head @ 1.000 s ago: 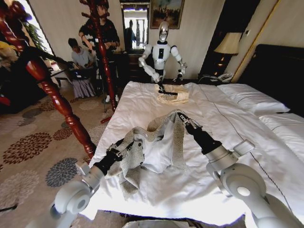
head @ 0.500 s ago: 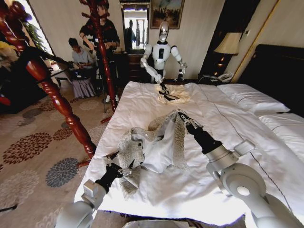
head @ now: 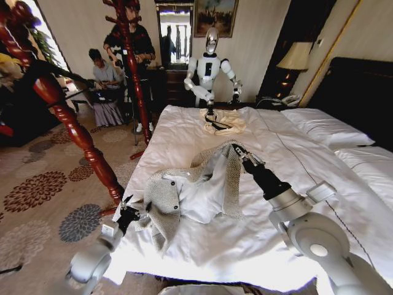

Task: Pick up the clothes from the bed and hang them on the clothes hanger.

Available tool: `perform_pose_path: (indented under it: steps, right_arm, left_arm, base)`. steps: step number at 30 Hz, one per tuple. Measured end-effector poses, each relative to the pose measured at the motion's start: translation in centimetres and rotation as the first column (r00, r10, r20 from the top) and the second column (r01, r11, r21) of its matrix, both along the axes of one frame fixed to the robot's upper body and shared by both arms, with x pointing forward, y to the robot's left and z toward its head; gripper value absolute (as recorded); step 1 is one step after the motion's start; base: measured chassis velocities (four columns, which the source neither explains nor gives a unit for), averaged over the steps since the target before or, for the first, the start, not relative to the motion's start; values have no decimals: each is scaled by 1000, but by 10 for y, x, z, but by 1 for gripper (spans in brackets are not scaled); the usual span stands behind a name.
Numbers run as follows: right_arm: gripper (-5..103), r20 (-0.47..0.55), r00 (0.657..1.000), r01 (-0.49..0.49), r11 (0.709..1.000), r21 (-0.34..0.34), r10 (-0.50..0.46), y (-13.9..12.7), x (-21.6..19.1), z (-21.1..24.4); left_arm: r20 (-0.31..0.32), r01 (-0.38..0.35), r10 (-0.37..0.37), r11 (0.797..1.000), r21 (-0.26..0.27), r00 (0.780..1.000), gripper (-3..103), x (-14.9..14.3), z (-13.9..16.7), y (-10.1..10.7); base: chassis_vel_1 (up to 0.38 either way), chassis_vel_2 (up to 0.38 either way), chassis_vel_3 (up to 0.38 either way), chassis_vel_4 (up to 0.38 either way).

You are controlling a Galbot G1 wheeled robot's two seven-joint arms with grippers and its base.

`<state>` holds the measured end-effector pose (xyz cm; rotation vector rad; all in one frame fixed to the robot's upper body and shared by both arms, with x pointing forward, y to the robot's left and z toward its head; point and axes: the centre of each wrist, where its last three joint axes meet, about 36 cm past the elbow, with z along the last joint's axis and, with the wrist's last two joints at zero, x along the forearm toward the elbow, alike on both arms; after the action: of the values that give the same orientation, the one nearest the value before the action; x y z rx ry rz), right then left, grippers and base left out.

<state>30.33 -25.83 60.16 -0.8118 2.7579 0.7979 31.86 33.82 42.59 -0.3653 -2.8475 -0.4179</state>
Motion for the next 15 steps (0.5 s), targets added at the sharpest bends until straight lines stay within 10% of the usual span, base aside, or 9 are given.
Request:
perform_pose_path:
  steps: [7, 15]
  right_arm:
    - [1, 2, 1000, 4, 1000, 3, -4, -1, 1, 1]
    - [1, -4, 1000, 8, 1000, 9, -8, -1, 5, -2]
  left_arm:
    - [62, 30, -24, 993, -113, 998, 100, 9, 3, 11]
    - [168, 178, -130, 931, -317, 977, 100, -25, 46, -58]
  base:
    - [0, 0, 0, 0]
    - [0, 0, 0, 0]
